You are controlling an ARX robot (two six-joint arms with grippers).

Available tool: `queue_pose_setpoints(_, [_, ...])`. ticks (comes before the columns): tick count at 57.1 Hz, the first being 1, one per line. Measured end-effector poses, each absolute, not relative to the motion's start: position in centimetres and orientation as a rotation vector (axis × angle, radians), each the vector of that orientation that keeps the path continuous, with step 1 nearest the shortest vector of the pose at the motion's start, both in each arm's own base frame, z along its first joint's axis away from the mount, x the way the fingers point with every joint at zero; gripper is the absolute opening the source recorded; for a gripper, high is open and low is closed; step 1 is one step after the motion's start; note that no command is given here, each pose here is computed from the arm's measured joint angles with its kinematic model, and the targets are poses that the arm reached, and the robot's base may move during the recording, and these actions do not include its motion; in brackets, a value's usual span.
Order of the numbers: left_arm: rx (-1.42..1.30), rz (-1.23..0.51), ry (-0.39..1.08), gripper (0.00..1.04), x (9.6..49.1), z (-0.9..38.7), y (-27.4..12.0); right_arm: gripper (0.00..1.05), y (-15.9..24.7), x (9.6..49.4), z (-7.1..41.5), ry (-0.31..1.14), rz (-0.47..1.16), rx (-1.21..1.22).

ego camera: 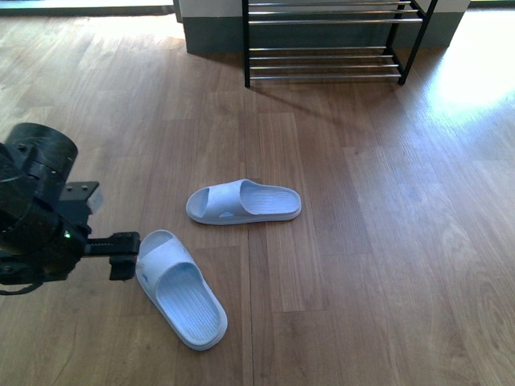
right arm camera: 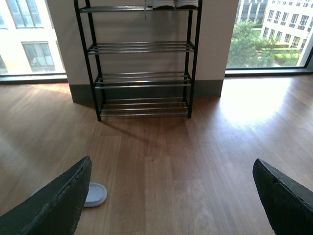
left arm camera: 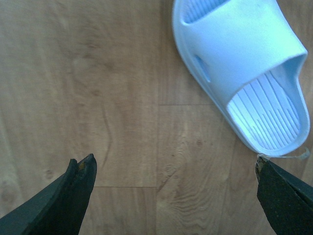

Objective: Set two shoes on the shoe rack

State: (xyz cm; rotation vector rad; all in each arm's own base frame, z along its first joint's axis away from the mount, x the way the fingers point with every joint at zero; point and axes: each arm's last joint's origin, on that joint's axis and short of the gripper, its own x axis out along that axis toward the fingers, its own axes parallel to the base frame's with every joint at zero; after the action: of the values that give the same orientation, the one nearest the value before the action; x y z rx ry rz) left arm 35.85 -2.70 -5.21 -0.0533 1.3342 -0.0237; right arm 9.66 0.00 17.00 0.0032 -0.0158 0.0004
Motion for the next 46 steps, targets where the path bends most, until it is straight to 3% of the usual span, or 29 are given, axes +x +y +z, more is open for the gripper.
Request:
queue_pose_setpoints(21, [-0.004, -0.128, 1.446, 0.95, 38.1, -12.7, -6.0, 0.96, 0.0, 9.7, 17.0, -0.016, 0.0, 0.003])
queue_pose_setpoints(46, [0.15, -0.144, 1.307, 0.95, 39.1, -16.6, -6.5, 0.96, 0.0, 9.7, 17.0, -0.016, 0.0, 0.003])
